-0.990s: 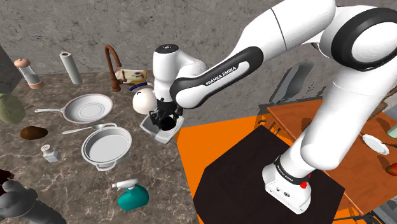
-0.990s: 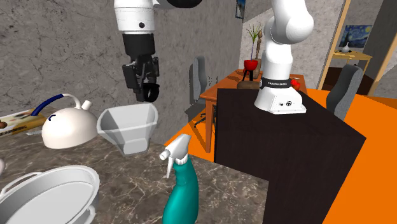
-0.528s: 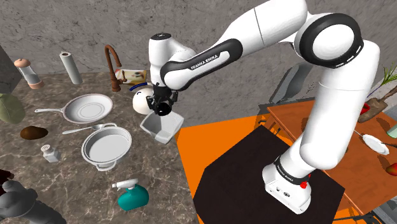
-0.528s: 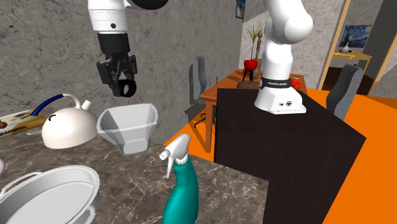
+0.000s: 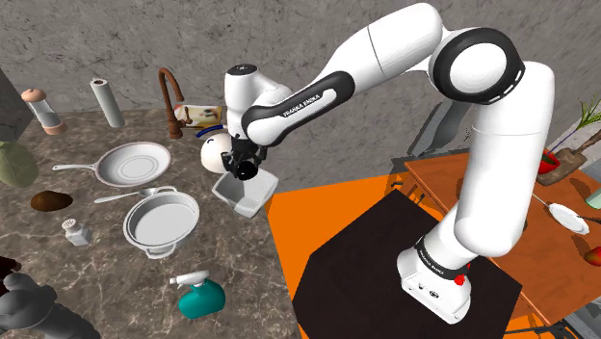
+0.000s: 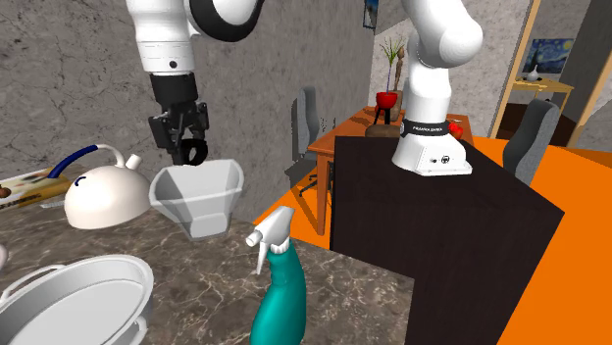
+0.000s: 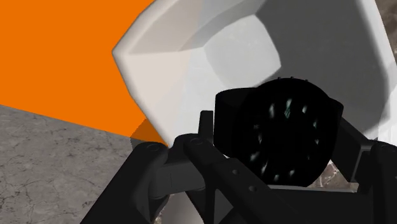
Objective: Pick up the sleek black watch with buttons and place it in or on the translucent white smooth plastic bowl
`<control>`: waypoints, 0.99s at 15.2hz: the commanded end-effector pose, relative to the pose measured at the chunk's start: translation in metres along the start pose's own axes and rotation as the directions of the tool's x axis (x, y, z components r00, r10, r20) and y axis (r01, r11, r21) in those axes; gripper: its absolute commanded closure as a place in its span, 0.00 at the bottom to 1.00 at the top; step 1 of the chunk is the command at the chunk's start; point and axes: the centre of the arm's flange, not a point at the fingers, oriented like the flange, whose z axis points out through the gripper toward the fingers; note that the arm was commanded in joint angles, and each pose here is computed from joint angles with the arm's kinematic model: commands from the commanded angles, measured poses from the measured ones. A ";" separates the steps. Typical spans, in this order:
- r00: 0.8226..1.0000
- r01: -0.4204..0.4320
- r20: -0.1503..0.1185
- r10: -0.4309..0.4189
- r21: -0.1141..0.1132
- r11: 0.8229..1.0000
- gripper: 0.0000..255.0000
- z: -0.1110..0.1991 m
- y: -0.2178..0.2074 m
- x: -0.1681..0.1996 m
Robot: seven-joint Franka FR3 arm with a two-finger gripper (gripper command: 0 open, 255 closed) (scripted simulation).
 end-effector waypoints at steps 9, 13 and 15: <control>1.000 0.000 0.000 0.000 0.000 1.000 1.00 0.032 -0.001 0.000; 1.000 0.000 0.000 0.000 0.000 1.000 0.00 0.032 -0.001 0.000; 1.000 0.000 0.000 0.000 0.000 1.000 0.00 0.032 -0.001 0.000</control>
